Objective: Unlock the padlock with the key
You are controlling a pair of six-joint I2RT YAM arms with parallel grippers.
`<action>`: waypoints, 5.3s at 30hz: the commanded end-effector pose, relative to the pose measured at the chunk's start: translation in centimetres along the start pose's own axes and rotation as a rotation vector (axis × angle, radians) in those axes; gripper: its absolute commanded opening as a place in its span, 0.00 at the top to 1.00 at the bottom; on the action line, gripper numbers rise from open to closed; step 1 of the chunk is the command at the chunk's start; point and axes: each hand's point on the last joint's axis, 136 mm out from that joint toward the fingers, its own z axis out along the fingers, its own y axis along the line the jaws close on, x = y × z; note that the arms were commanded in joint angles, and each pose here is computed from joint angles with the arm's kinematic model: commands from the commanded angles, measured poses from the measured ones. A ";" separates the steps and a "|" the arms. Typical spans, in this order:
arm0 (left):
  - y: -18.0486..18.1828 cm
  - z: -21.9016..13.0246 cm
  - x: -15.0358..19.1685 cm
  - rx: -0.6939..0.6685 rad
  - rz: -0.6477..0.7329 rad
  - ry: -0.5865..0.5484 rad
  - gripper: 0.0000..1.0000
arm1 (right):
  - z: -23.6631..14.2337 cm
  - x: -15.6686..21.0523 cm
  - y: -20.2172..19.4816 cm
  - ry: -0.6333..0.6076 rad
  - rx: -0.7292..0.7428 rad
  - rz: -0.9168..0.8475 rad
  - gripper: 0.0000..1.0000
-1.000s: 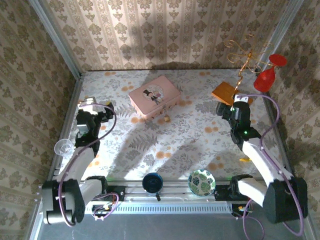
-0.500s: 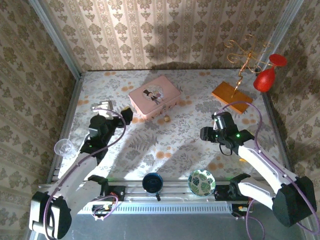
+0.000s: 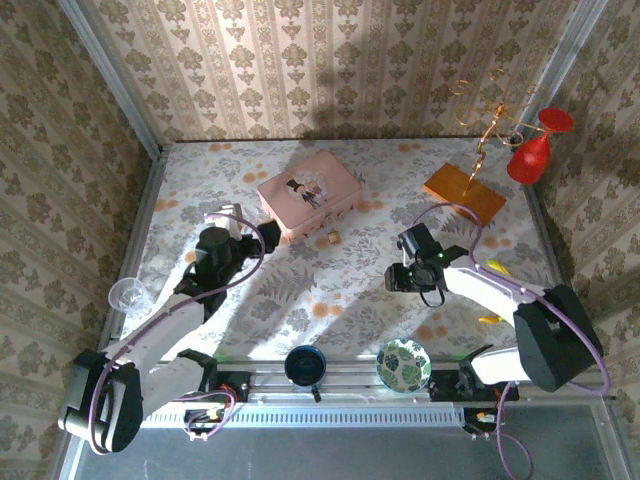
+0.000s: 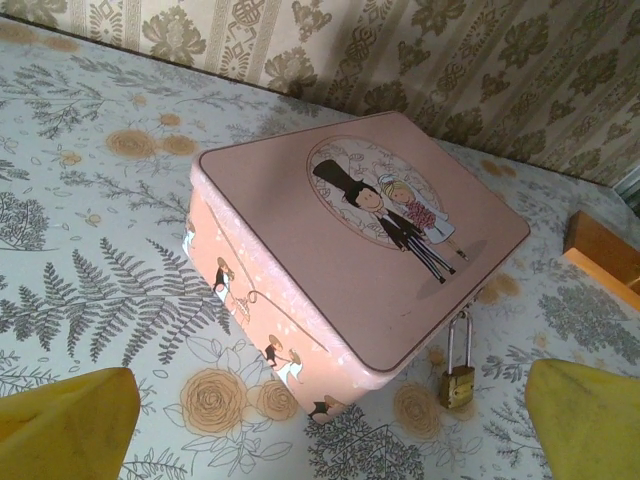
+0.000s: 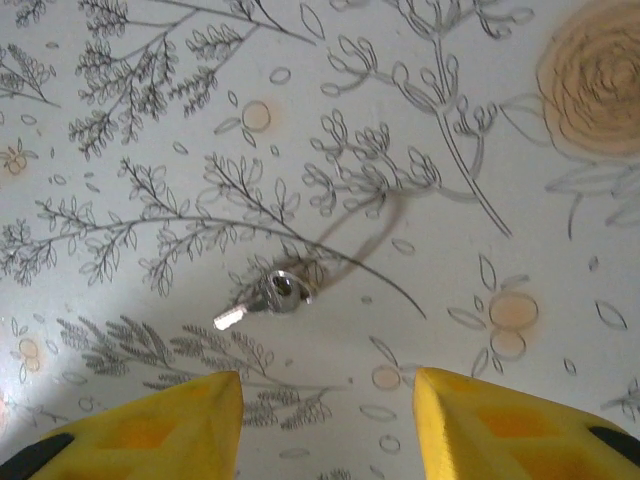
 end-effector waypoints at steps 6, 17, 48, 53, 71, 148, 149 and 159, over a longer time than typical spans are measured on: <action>-1.0 0.2 -1.1 0.034 -0.025 -0.026 0.00 | 2.0 -2.0 1.2 0.021 -0.008 -0.085 0.53; -0.9 0.6 -0.8 0.029 -0.034 -0.014 0.00 | 4.0 -2.0 1.9 0.081 -0.012 -0.119 0.62; -1.0 1.0 -0.3 0.036 -0.043 0.011 0.00 | 3.4 0.3 1.4 0.098 0.080 -0.116 0.77; -1.0 1.1 -0.3 0.037 -0.041 0.014 0.00 | 3.7 0.0 1.5 0.100 0.083 -0.112 0.81; -1.9 1.4 0.2 0.071 -0.031 0.067 0.00 | 1.5 -0.8 2.3 0.030 0.044 -0.075 1.00; -17.5 3.7 7.9 0.660 -0.237 0.395 0.74 | -7.1 -9.4 14.0 -0.476 -0.383 0.205 1.00; -17.5 3.7 8.0 0.659 -0.237 0.399 0.73 | -7.2 -9.5 14.0 -0.479 -0.383 0.205 1.00; -17.4 3.8 8.1 0.659 -0.237 0.399 0.81 | -7.4 -9.6 14.3 -0.481 -0.397 0.205 1.00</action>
